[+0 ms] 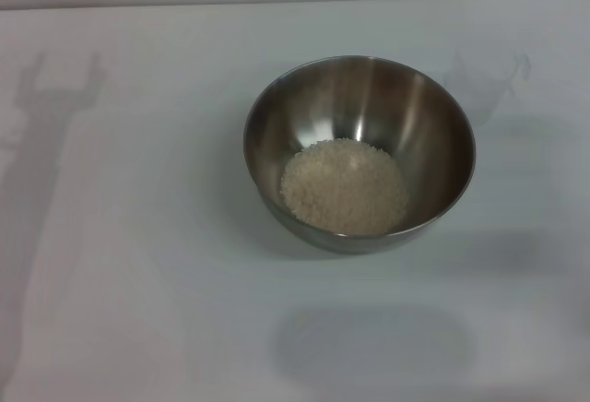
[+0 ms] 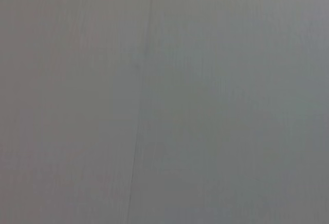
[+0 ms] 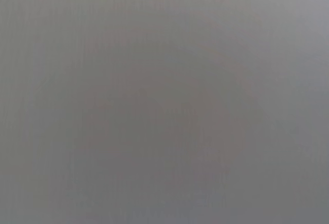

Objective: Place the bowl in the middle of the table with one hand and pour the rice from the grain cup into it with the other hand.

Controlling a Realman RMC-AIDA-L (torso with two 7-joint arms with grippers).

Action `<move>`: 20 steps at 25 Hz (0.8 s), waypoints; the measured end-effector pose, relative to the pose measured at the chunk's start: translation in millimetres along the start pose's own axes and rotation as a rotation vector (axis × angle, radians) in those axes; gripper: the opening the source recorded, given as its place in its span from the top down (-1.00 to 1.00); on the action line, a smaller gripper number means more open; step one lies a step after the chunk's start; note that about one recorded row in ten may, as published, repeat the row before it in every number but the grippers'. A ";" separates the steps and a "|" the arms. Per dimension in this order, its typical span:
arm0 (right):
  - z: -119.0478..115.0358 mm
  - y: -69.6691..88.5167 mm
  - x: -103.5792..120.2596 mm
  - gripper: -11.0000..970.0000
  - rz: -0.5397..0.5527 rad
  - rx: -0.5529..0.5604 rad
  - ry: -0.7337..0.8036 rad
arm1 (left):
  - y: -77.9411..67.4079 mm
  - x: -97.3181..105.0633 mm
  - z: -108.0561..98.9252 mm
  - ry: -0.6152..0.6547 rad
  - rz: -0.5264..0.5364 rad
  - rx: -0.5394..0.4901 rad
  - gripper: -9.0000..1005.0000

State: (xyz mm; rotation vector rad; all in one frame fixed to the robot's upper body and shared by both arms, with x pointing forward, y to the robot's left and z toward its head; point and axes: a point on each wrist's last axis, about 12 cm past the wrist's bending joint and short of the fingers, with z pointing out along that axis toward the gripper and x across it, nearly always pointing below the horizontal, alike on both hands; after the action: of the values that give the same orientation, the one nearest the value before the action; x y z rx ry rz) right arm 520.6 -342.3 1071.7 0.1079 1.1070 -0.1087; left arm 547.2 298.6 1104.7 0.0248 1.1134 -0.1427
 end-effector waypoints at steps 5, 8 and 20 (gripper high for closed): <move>3.9 8.1 -0.2 -0.31 -0.061 -0.011 -0.011 | -0.7 0.0 1.7 -0.002 -0.003 0.001 -0.59; 7.3 13.2 -0.7 -0.31 -0.072 -0.024 -0.020 | -1.0 0.9 2.3 0.001 -0.003 0.002 -0.59; 15.9 19.8 -1.8 -0.31 -0.052 -0.033 -0.034 | 1.4 2.0 2.1 0.004 -0.010 -0.018 -0.59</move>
State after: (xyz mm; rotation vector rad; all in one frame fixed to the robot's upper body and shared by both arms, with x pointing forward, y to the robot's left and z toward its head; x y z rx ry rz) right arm 536.6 -324.9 1081.0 0.0472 1.0772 -0.1380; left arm 550.1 299.6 1103.8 0.0036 1.1186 -0.1416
